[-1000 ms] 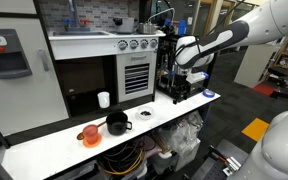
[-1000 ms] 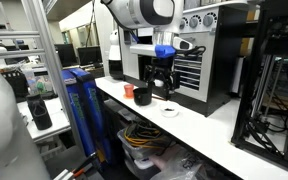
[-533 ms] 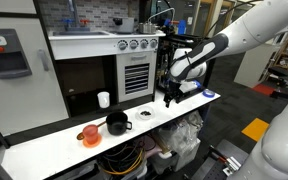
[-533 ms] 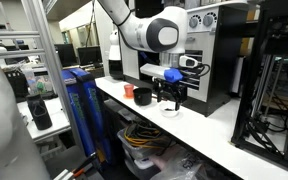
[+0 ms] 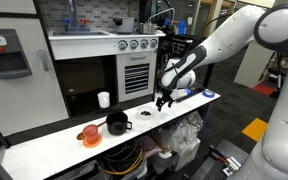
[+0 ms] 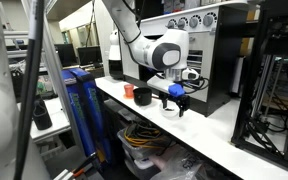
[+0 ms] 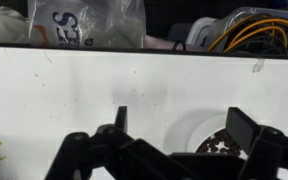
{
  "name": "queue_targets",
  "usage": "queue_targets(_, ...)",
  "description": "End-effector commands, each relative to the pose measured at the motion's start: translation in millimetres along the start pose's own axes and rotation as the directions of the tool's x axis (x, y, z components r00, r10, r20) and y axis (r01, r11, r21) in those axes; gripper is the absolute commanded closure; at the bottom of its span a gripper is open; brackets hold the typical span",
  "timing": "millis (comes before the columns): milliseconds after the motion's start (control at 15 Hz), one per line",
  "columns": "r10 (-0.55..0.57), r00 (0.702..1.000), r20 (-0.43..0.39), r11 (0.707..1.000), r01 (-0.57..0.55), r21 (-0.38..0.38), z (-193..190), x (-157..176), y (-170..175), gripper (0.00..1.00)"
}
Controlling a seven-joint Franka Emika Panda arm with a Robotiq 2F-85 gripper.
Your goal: Pour the contents in the white bowl on the right into the black pot
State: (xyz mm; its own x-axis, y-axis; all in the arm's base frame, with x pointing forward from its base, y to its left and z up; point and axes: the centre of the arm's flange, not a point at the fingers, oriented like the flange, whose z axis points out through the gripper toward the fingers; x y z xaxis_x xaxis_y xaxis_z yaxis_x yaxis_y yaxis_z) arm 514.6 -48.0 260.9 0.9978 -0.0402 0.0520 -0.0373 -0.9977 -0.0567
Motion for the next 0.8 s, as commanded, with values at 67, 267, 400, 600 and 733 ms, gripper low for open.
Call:
queue_targets(67, -0.006, 0.999, -0.052, 1.0, 0.006, -0.001, 1, 42, -1, 0.0)
queue_targets(267, -0.01, 0.999, -0.052, 1.0, 0.01, 0.002, 9, 58, 2, 0.0)
queue_targets(400, -0.014, 0.999, -0.05, 1.0, 0.014, 0.009, 17, 67, 2, 0.0)
queue_targets(600, -0.016, 0.999, -0.048, 1.0, 0.017, 0.011, 32, 79, 1, 0.0)
queue_targets(733, -0.016, 0.999, -0.045, 1.0, 0.016, 0.014, 40, 85, -1, 0.0)
